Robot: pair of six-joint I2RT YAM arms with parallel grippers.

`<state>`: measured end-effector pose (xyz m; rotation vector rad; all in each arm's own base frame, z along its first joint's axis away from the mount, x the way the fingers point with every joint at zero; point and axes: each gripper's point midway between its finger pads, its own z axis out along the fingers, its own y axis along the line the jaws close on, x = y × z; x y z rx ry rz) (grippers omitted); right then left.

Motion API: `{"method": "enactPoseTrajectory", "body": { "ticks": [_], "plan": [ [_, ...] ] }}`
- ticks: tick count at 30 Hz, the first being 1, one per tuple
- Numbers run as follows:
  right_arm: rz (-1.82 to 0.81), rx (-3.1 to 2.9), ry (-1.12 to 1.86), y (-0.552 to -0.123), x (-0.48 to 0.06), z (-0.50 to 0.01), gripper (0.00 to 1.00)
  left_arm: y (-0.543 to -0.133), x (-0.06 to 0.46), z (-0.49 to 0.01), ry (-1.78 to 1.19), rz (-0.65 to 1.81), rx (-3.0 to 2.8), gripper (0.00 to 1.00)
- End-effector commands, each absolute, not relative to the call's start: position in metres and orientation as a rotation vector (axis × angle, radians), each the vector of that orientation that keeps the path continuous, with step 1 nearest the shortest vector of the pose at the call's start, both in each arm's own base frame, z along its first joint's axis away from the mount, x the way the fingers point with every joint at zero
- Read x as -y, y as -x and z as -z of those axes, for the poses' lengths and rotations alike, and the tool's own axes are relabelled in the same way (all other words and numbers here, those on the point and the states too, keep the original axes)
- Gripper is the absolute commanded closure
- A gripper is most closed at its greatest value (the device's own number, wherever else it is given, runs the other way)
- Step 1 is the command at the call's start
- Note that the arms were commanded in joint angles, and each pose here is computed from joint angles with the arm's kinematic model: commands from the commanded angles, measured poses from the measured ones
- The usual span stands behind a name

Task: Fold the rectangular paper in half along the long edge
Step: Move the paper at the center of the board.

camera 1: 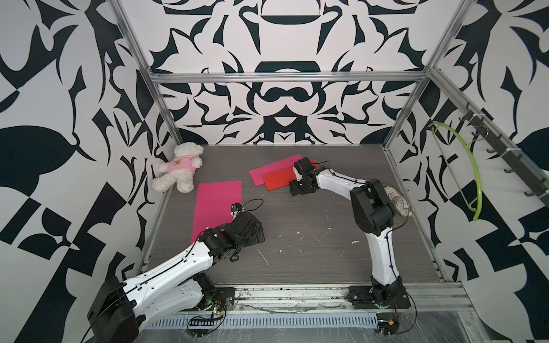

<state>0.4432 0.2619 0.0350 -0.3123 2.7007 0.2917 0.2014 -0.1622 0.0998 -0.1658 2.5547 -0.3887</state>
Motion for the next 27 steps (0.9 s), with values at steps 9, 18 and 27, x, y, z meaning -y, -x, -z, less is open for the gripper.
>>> {"method": "enactPoseTrajectory", "body": {
  "ticks": [9,18,27],
  "plan": [
    [-0.407,-2.581,0.273,-0.448,-0.28,-0.089,0.45,-0.225,0.151,-0.093,0.292,0.336,-2.538,0.01],
    [-0.464,-2.523,0.216,-0.404,-0.26,-0.111,0.45,-0.298,0.106,-0.084,0.436,0.193,-2.574,0.03],
    [-0.446,-2.516,0.184,-0.374,-0.236,-0.114,0.45,-0.33,0.092,-0.04,0.459,0.081,-2.746,0.31]
  ]
}}
